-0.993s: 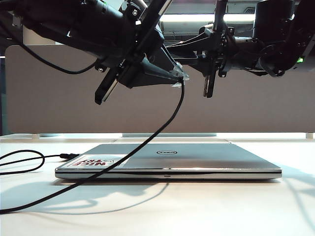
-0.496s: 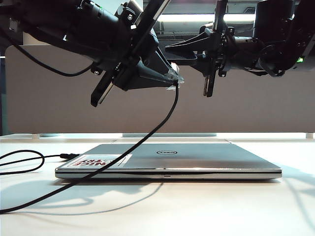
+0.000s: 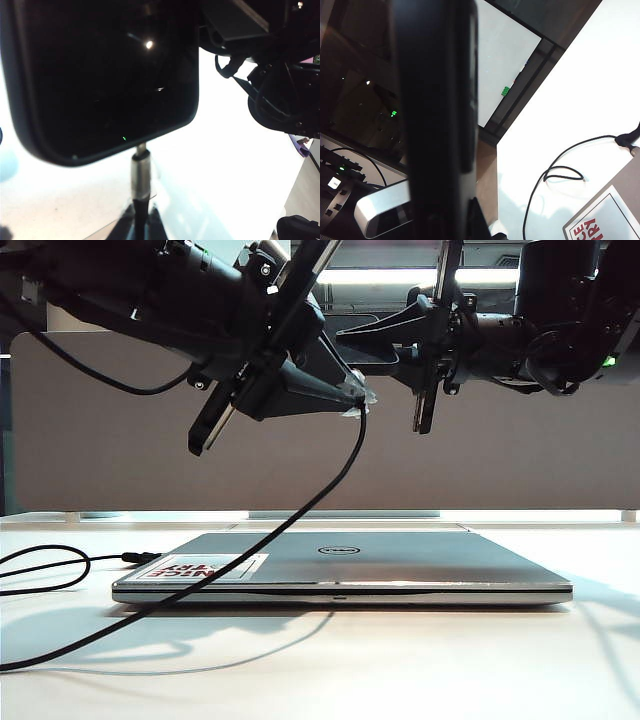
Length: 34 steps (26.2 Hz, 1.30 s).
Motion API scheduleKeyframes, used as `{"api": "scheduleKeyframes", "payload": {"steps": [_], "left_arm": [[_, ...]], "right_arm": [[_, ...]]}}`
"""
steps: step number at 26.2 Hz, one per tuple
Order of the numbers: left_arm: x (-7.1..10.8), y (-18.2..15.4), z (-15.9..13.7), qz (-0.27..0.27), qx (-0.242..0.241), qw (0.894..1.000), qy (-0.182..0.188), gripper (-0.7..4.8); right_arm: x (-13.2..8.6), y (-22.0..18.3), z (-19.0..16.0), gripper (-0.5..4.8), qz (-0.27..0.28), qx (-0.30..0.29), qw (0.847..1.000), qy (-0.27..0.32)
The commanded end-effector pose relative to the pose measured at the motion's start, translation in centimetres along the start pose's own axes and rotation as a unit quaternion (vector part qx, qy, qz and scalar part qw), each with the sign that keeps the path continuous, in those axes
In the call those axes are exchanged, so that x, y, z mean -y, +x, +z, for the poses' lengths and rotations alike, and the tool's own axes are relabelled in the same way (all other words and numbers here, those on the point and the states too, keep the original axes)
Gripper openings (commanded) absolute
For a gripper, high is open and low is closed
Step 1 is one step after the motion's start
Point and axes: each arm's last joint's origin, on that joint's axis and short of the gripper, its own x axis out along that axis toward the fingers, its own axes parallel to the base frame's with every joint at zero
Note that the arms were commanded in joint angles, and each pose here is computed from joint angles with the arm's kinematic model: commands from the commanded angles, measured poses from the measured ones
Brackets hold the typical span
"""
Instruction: Pick up the charging cable and the phone, plug the charging cable into the charging port on the phone, and finally place them back on the table.
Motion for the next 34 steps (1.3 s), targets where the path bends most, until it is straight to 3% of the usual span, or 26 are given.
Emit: {"api": "scheduleKeyframes", "payload": {"steps": [1, 8, 34], "left_arm": [[0.61, -0.15, 1.0, -0.019, 0.045, 0.999, 0.004, -0.07], [0.59, -0.15, 1.0, -0.018, 0.044, 0.999, 0.007, -0.07], [0.53, -0.14, 0.97, -0.015, 0.042, 0.999, 0.022, -0.07]], "right_arm": [[-0.51, 0.31, -0.08, -0.01, 0.012, -0.021, 1.0, -0.015], [-0.19, 0.4, -0.29, -0.01, 0.01, -0.033, 0.999, 0.012], [-0.17, 0.07, -0.23, -0.01, 0.012, -0.039, 0.999, 0.0]]}}
